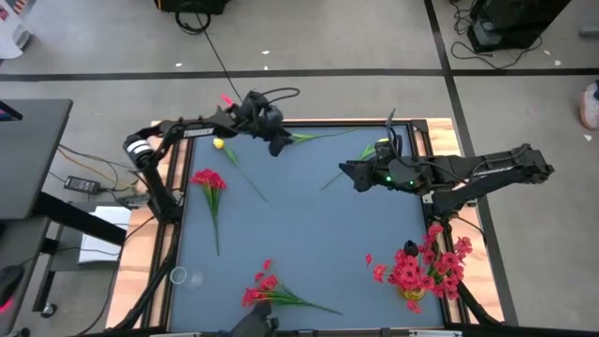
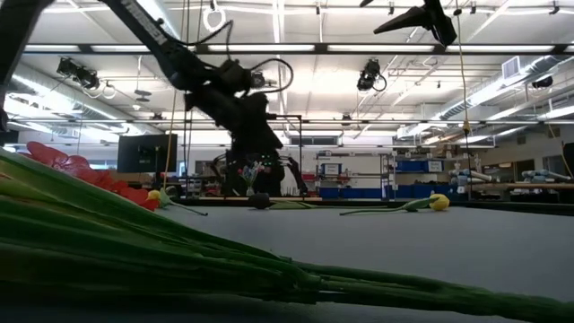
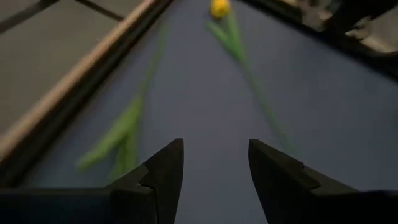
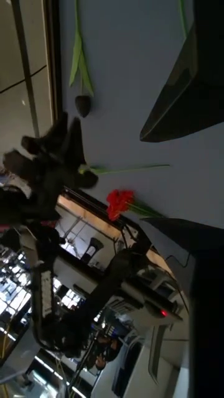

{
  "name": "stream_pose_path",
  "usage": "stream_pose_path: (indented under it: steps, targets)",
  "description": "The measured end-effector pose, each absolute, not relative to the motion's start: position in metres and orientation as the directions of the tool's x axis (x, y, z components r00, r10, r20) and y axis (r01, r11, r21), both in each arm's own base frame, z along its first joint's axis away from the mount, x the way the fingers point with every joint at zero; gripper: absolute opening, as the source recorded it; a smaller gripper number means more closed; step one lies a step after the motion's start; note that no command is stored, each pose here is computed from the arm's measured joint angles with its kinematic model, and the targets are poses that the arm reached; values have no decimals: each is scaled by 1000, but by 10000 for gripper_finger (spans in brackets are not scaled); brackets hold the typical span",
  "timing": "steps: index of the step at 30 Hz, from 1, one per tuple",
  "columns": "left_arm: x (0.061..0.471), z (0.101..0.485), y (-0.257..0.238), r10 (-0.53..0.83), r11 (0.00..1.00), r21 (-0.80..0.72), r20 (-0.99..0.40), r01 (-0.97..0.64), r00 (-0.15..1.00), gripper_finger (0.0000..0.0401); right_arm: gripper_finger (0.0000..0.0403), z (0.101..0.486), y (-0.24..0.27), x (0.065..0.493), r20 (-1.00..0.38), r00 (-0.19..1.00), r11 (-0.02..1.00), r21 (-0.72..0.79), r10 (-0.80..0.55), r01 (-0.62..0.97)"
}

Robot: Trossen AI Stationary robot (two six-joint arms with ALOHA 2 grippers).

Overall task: Sort flowers into vase by color
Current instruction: Put the black flower into the yellow vase

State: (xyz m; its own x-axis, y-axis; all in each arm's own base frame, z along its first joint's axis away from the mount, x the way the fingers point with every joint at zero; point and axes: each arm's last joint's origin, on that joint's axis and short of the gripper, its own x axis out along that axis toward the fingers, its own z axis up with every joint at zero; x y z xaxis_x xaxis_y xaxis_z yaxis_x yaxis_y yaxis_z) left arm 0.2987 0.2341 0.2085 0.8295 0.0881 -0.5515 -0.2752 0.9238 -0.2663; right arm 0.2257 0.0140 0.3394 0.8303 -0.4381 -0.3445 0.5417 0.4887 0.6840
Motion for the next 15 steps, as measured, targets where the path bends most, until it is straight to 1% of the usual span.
stream_pose_path:
  steps: [4, 10, 15]
  targets:
    - [323, 203, 257, 97, 946, -167, -669, -276, 737, 185, 217, 339, 14, 226, -344, 831, 489, 684, -438, 541]
    - [344, 191, 280, 69, 967, -90, -810, -240, 582, 185, 217, 341, 19, 226, -339, 853, 483, 713, -397, 508]
    - [351, 186, 292, 147, 969, 30, -867, -244, 476, 185, 217, 340, 26, 225, -338, 862, 498, 711, -378, 497]
